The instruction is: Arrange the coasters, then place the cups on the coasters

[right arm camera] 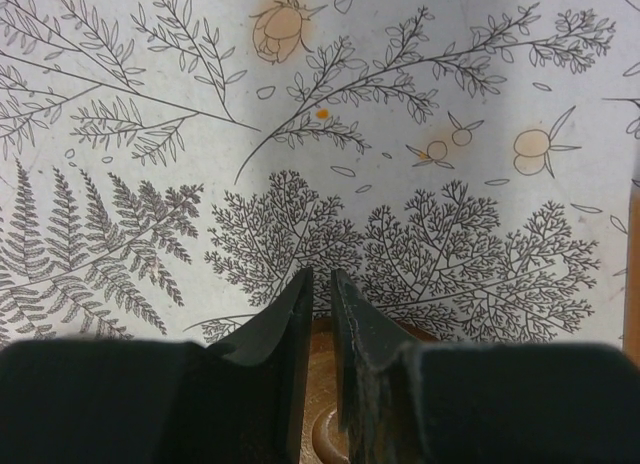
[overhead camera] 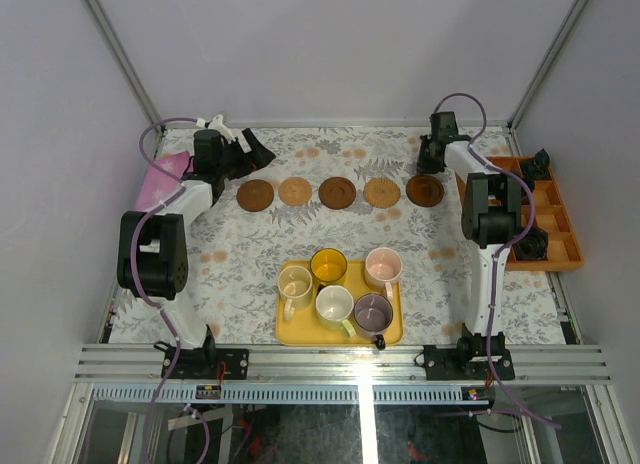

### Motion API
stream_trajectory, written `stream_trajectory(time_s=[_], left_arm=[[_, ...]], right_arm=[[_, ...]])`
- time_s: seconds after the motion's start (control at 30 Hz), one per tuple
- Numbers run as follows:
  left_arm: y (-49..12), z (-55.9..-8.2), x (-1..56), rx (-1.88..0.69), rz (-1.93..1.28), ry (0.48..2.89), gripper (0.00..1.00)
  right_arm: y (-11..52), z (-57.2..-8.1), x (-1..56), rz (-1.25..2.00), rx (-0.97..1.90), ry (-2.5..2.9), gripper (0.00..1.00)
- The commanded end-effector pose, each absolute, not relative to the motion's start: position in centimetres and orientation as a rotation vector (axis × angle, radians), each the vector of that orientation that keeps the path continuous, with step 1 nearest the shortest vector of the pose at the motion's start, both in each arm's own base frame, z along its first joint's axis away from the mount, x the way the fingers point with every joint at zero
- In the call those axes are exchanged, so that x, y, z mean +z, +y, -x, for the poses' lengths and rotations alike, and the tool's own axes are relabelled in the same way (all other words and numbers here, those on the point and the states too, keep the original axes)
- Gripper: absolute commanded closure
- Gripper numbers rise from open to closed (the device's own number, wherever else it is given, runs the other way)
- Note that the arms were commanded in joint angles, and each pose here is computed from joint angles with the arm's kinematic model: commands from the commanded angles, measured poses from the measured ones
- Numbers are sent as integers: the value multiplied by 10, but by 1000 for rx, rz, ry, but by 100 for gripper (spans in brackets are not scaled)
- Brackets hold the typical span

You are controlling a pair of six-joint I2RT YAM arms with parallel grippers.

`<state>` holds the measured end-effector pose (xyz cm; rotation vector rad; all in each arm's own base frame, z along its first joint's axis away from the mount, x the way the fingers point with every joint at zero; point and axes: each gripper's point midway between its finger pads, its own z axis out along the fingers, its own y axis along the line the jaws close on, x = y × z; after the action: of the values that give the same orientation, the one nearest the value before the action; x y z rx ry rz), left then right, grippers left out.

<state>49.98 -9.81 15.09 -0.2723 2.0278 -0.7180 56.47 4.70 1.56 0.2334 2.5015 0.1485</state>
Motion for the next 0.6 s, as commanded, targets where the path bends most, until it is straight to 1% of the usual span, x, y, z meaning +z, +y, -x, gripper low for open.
stream_trajectory(time_s=[0.0, 0.57], left_arm=[[-101, -504, 157, -726, 237, 1996, 8], [-102, -504, 152, -731, 242, 2004, 6]], right_arm=[[38, -552, 32, -228, 94, 2510, 80], [33, -555, 35, -224, 63, 2501, 80]])
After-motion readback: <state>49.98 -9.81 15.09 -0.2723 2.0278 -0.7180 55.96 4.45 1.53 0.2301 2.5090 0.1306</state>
